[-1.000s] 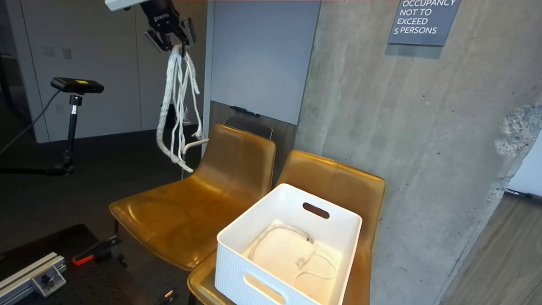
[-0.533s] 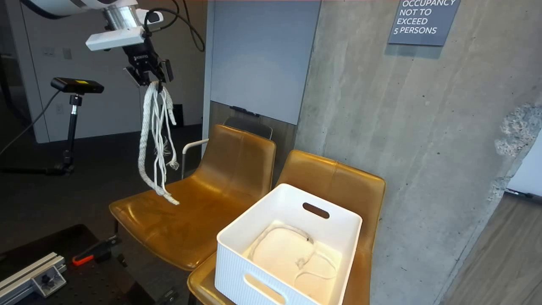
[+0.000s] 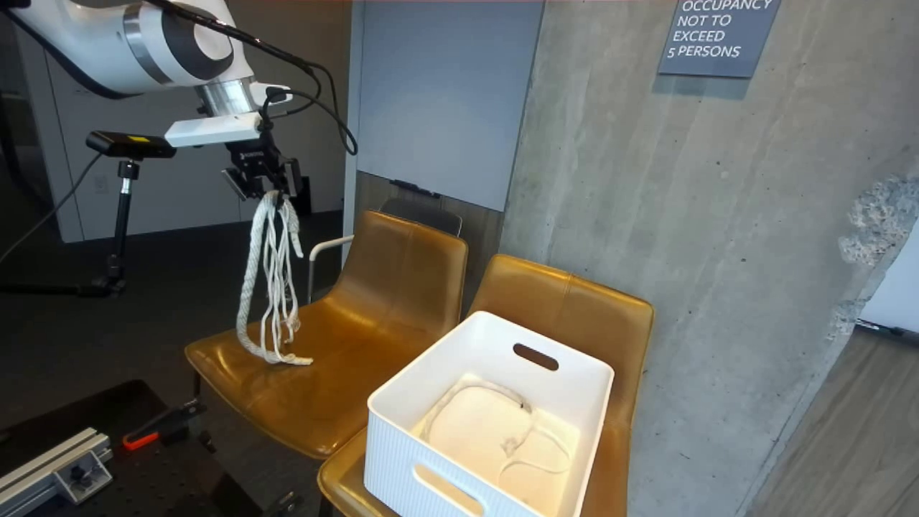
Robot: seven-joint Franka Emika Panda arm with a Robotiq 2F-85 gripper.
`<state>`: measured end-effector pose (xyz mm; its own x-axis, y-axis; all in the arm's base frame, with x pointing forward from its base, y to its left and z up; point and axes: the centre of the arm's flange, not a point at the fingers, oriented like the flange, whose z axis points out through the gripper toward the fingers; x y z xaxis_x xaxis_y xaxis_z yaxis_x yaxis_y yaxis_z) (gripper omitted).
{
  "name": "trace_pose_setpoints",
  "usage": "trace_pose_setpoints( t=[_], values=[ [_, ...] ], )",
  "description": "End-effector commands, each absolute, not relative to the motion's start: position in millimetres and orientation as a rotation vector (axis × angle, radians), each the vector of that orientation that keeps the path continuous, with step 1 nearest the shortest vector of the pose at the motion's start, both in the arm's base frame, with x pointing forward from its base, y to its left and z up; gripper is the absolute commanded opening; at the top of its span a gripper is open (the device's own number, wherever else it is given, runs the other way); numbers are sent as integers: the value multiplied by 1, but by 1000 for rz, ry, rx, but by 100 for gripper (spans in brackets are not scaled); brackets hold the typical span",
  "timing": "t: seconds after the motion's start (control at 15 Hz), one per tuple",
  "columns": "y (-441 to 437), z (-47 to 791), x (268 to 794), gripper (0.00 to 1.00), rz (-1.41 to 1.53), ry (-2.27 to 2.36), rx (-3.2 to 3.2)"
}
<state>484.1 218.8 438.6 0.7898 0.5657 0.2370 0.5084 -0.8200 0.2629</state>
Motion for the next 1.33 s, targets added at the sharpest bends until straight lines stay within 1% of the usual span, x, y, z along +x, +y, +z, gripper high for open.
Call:
trace_pose_setpoints(
  t=[0.0, 0.27, 0.67, 0.73, 0.8, 0.87, 0.93, 1.13, 1.27],
  values=[
    [192, 431, 498, 3, 511, 833, 2746],
    [161, 435, 529, 3, 560, 782, 2726],
    [161, 386, 562, 3, 537, 770, 2781],
    [163, 380, 566, 9, 526, 777, 2787],
    [161, 376, 570, 37, 523, 780, 2793],
    [160, 374, 574, 38, 516, 778, 2797],
    [156, 373, 576, 43, 514, 772, 2800],
    [142, 380, 580, 66, 517, 741, 2803],
    [127, 388, 581, 79, 527, 710, 2805]
  ],
)
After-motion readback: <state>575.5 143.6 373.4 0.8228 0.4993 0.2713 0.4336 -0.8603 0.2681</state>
